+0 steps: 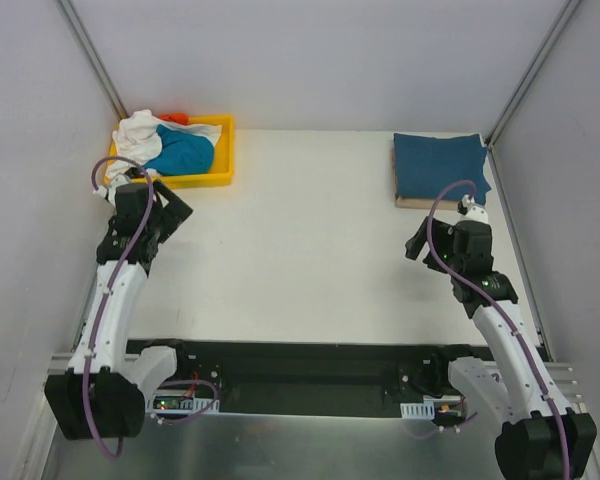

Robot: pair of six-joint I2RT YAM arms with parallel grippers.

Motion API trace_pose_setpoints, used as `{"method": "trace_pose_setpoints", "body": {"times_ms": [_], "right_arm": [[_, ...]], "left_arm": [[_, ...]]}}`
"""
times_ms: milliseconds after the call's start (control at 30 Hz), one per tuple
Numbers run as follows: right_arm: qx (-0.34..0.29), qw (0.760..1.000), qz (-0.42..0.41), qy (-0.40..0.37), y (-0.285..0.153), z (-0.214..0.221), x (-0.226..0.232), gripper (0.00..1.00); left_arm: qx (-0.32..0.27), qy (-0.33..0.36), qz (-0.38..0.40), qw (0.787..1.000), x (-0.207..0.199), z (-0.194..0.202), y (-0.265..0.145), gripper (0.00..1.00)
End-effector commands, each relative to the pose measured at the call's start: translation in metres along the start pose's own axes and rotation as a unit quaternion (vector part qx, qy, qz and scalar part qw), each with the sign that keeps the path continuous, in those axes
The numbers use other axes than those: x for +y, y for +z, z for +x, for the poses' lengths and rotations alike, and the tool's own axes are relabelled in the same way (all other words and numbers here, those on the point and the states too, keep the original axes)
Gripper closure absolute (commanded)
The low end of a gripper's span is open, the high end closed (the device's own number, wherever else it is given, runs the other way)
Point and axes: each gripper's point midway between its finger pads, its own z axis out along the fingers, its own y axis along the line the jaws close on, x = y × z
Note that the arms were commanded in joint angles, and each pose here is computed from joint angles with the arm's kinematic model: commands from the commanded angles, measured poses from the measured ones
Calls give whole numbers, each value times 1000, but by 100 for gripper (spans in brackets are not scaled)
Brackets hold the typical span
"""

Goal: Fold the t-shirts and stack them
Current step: Grab crumpled tshirt from bin with the left arm

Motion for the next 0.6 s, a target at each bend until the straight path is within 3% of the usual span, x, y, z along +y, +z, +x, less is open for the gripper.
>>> {"method": "trace_pose_setpoints", "body": {"times_ms": [0, 33, 67, 100, 133, 167, 233, 267, 333, 367, 567], "right_arm": [[4, 999, -50, 1, 0, -20, 26, 3], [10, 999, -50, -1, 0, -19, 26, 3], [12, 999, -46, -3, 0, -20, 26, 4], [19, 999, -42, -9, 1, -17, 23, 3], [21, 999, -42, -12, 1, -16, 23, 3], [24, 999, -39, -14, 0, -15, 22, 3], [23, 999, -34, -20, -2, -17, 20, 3], [25, 999, -25, -21, -3, -17, 17, 3], [22, 999, -22, -27, -4, -20, 16, 3], [21, 999, -25, -28, -5, -21, 18, 3], [20, 999, 9, -37, -8, -25, 6, 3]], "left_arm": [[-124, 30, 4, 992, -44, -93, 20, 1], [-119, 33, -25, 992, -41, -98, 47, 1], [-138, 36, -18, 990, -59, -122, 49, 1], [-134, 42, -22, 990, -65, -129, 61, 1], [-94, 59, -27, 993, -67, -118, 95, 1], [-106, 78, -5, 991, -90, -139, 99, 1], [-66, 99, 0, 993, -97, -131, 141, 1], [-73, 105, 22, 992, -116, -145, 144, 1], [-57, 117, 9, 991, -113, -141, 178, 1], [-72, 127, 16, 989, -123, -156, 180, 1], [-58, 162, 8, 985, -127, -158, 225, 1]]}}
